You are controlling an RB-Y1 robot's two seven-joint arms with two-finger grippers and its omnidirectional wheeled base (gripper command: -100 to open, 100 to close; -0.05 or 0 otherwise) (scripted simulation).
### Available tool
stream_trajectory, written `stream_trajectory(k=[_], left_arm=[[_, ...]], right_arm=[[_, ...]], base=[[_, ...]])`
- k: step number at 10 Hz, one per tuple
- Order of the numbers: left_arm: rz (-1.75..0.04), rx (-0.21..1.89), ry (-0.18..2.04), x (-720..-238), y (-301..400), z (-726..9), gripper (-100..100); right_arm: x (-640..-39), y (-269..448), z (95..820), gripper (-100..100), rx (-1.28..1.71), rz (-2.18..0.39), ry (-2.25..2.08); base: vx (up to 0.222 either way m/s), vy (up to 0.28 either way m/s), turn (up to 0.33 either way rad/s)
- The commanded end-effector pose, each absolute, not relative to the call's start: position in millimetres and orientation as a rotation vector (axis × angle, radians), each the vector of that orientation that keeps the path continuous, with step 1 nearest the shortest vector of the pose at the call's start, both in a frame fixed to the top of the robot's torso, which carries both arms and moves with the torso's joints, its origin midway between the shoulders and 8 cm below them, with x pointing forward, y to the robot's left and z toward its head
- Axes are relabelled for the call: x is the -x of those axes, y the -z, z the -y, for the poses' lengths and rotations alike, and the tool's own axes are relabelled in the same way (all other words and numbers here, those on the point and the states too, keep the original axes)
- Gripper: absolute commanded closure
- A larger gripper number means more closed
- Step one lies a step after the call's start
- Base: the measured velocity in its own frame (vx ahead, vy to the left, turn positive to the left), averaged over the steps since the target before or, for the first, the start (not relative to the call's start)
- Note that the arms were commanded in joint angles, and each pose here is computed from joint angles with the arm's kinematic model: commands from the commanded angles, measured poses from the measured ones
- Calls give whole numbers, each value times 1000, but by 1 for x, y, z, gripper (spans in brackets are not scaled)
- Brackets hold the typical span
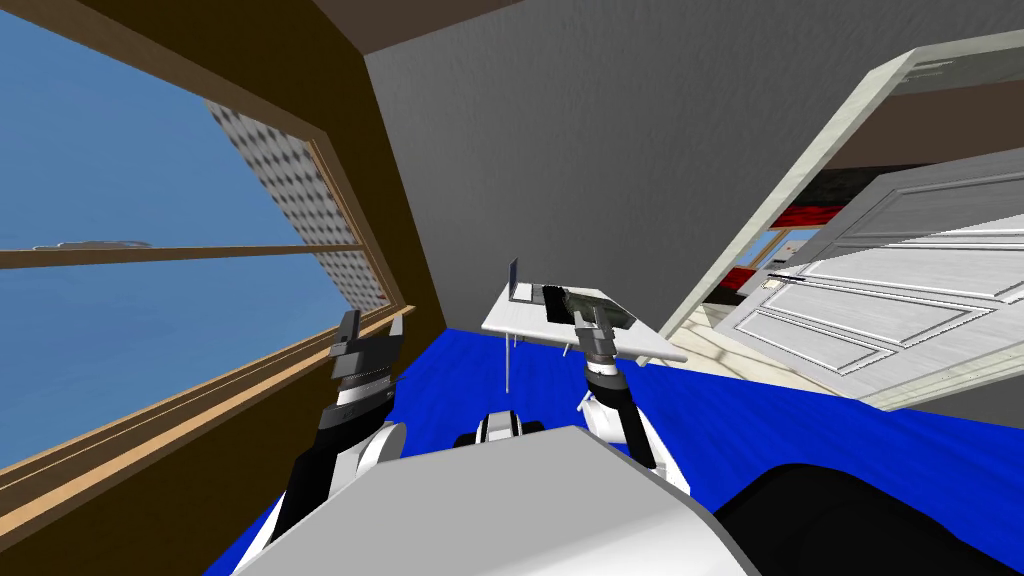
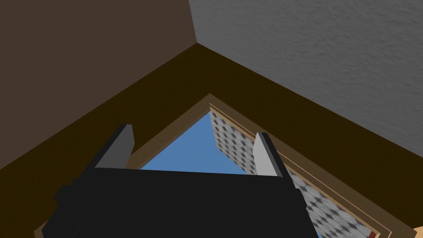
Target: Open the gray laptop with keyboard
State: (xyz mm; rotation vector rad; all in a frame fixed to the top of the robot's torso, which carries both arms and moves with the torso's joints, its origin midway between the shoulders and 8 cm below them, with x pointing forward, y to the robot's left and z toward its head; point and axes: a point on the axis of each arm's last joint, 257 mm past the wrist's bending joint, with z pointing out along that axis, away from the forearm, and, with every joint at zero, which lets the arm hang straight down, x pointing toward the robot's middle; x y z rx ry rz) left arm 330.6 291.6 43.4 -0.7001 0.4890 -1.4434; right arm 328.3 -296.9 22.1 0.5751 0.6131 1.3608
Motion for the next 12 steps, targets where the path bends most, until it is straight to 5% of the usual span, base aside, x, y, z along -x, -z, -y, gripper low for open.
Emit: stream_trajectory(k=[1,12], left_arm=[[-489,700,1443,-331,-43,-292,0],[-489,700,1443,-331,-43,-292,0]], right_arm=[[-336,-9,292,-100,-503,-739,-1260],[-359,59,304,-100,-149,-1167,-737]], base=[[90,165,-25],[83,182,-30]])
